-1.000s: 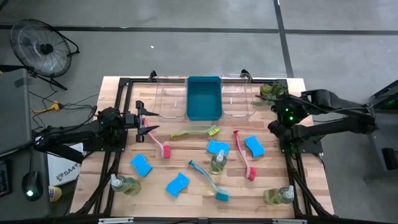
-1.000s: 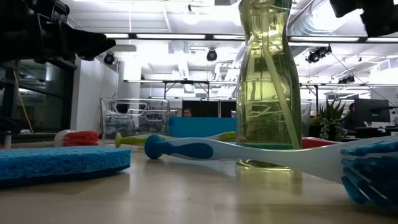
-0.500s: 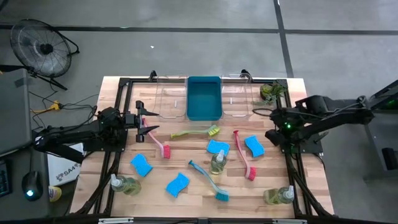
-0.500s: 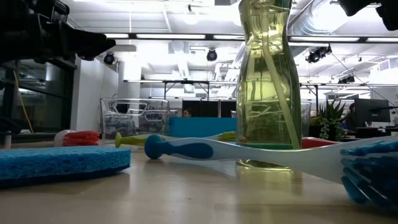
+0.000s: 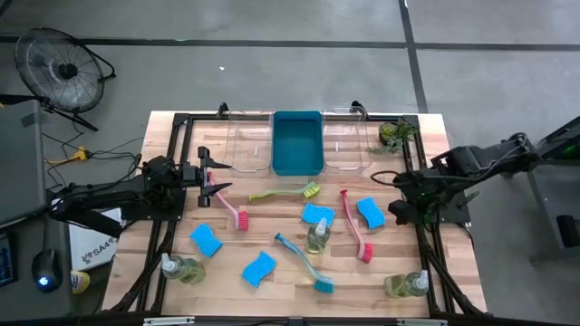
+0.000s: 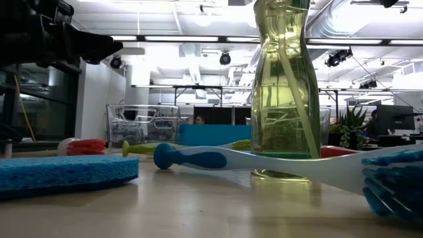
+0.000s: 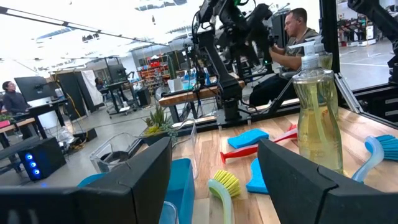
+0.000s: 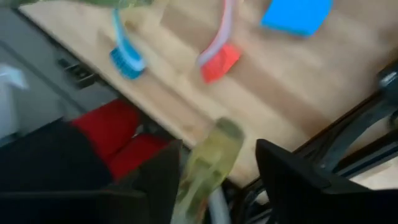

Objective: Pick & Place Kitchen Sink Supplies
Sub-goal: Put the green dish soap into the right transparent bin

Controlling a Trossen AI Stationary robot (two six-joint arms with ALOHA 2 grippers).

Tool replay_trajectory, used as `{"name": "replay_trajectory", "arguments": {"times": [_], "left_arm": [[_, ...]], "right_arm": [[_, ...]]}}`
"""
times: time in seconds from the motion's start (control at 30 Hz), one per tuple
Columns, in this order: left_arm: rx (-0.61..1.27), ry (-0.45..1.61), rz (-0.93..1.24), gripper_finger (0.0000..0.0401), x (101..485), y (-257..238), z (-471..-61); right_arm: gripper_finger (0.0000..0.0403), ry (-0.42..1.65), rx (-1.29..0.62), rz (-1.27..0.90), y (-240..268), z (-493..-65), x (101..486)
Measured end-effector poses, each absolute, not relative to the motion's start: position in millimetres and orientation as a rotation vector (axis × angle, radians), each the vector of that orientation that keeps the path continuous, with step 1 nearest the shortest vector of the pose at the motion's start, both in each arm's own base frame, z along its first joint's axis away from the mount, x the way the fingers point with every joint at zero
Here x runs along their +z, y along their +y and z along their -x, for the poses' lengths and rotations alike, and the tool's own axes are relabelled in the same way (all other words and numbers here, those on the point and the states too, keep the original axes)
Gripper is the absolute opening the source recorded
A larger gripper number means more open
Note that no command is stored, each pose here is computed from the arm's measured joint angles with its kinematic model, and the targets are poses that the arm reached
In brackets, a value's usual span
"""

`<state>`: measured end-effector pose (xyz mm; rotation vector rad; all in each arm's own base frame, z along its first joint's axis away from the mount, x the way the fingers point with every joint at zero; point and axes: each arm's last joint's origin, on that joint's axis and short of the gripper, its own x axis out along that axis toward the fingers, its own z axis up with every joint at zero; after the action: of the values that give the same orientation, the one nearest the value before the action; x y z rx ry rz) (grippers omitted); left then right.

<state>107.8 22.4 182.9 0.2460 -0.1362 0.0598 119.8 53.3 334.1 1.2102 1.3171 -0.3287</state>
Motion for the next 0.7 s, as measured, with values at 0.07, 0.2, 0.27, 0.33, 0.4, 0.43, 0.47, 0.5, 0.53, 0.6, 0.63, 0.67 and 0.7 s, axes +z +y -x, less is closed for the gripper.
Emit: {"name": "replay_trajectory", "arguments": {"times": [0.07,0.2,0.27,0.33,0.4,0.43,0.47,0.5,0.53,0.6,0.63,0.67,0.7], "left_arm": [[0.06,-0.136,-0.246,0.0234,183,22,-108],[0.06,-0.137,-0.246,0.0234,183,22,-108],[0.06,-0.136,-0.246,0.0234,183,22,-108],[0.06,-0.137,-0.246,0.0234,183,22,-108],[0.06,-0.137,-0.246,0.0234,183,22,-108],[0.06,-0.137,-0.246,0.0234,183,22,-108],[0.06,-0.137,-0.246,0.0234,183,22,-108],[0.06,-0.137,-0.246,0.0234,183,22,-108],[0.06,-0.136,-0.246,0.0234,183,22,-108],[0.06,-0.137,-0.246,0.0234,183,22,-108],[0.06,-0.137,-0.246,0.0234,183,22,-108],[0.06,-0.137,-0.246,0.0234,183,22,-108],[0.06,-0.137,-0.246,0.0234,183,22,-108]], "right_arm": [[0.0224,1.339,-0.301,-1.274,59,-115,337],[0.0235,1.367,-0.255,-1.364,71,-103,345],[0.0236,1.412,-0.261,-1.403,76,-98,346],[0.0236,1.48,-0.263,-1.443,81,-95,347],[0.0236,1.556,-0.266,-1.467,86,-91,347],[0.0236,1.585,-0.268,-1.477,88,-90,347],[0.0236,1.608,-0.274,-1.486,89,-89,348],[0.0236,1.63,-0.285,-1.497,90,-88,348],[0.0236,1.645,-0.294,-1.508,91,-87,348],[0.0236,1.665,-0.306,-1.529,91,-87,348],[0.0236,1.67,-0.315,-1.54,90,-87,348],[0.0236,1.673,-0.324,-1.551,90,-87,348],[0.0236,1.674,-0.335,-1.564,90,-88,348]]}}
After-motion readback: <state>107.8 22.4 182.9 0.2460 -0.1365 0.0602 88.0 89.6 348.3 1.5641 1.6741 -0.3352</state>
